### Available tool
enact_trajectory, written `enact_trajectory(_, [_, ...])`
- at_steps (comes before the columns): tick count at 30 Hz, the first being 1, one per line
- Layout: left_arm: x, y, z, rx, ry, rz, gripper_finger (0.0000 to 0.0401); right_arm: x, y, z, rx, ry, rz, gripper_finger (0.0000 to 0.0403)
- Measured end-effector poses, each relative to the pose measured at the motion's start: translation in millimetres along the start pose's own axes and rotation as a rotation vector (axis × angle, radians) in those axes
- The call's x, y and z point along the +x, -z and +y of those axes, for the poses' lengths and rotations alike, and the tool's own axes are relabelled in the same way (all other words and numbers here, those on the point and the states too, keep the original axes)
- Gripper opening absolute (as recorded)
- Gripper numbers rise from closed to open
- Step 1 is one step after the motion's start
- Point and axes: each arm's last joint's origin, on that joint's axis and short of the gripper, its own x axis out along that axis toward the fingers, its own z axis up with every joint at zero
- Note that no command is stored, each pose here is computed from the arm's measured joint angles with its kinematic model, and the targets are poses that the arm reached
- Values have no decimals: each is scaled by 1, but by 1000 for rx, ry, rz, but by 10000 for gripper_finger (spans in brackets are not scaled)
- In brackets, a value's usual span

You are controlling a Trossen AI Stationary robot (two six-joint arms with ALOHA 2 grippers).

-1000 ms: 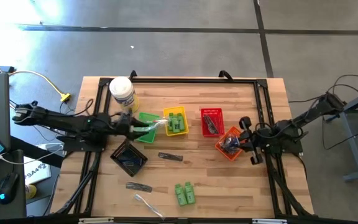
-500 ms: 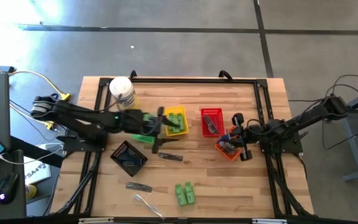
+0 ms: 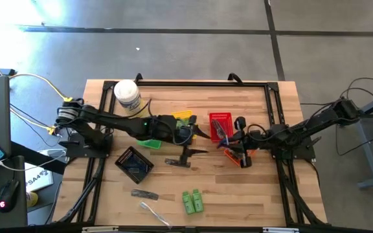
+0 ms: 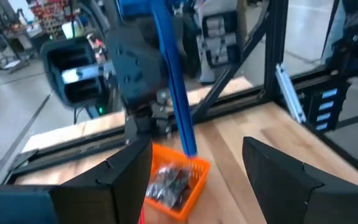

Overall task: Pick & Place Travel size toiletries
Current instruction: Put the blue razor into the black basket

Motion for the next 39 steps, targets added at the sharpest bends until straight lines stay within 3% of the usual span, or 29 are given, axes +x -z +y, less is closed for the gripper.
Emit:
enact_trajectory(21, [9,-6,1,-63,14,11,234,55,-2,0,-131,54,37,23])
enact_trajectory(26, [8,-5,1,-61,17,24,174,55,-3,0,-130,54,31,23])
enact_trajectory(33, [8,-5,1,-30,40,18,24,55,-2,-2,-129,51,38,23])
enact_trajectory(39, [8,-3,0,-12,47,38,24,55,1,-1,-141,32,63,32])
